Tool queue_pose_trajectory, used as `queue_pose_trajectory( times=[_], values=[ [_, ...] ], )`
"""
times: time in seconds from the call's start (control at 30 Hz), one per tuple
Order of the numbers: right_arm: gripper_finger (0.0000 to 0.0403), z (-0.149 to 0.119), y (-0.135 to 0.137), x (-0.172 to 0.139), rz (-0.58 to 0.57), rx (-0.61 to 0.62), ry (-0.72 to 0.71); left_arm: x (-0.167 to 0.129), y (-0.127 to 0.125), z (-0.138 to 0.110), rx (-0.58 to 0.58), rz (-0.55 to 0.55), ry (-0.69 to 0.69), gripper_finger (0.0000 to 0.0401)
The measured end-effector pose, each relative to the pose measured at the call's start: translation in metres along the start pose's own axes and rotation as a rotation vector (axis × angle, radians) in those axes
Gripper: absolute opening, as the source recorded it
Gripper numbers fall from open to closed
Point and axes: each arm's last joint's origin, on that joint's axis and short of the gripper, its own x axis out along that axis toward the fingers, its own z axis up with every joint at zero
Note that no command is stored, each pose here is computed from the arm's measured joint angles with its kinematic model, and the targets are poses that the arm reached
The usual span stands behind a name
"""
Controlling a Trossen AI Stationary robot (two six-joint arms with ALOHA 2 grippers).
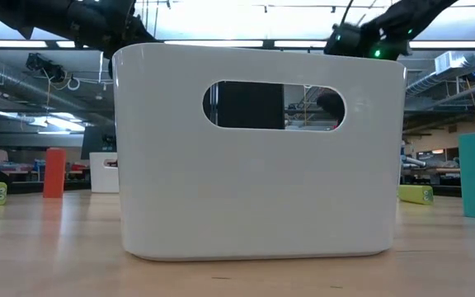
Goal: Sort blocks
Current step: Put the right orange block into the top right white bin, then put the bottom left blue block into the top left white bin
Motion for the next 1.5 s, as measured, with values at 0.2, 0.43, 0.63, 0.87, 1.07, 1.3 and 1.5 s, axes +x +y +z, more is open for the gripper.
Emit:
queue_pose_trajectory(
  times=[0.2,0.43,0.63,0.87,1.07,1.3,1.5],
  values=[
    [0.0144,0.000,-0.007,0.021,-0.047,0.033,0.053,0.000,0.000,0.000,-0.040,0.003,-0.001,0.0070],
    [0.0266,0.016,-0.010,-0.001,0.022,0.012,-0.116,0.000,0.000,0.000,-0.050,0.004,0.000,0.0070],
    [0.0278,0.023,0.004,-0.061,0.244,-0.108,-0.362,0.003,0.000,-0.002,-0.045,0.029,0.008,0.0070],
    [0.0260,0.015,0.031,-0.101,0.414,-0.241,-0.530,0.022,-0.002,-0.019,0.033,0.079,0.186,0.0075],
    [0.0248,0.009,0.043,-0.102,0.444,-0.285,-0.515,0.018,-0.027,-0.003,0.207,0.041,0.538,0.0094],
    [0.0245,0.005,0.048,-0.101,0.455,-0.304,-0.502,-0.017,-0.067,0.007,0.245,-0.129,0.785,0.0114],
    [0.0244,0.005,0.052,-0.102,0.463,-0.318,-0.518,-0.042,-0.099,-0.021,0.226,-0.153,0.948,0.0125]
  ],
)
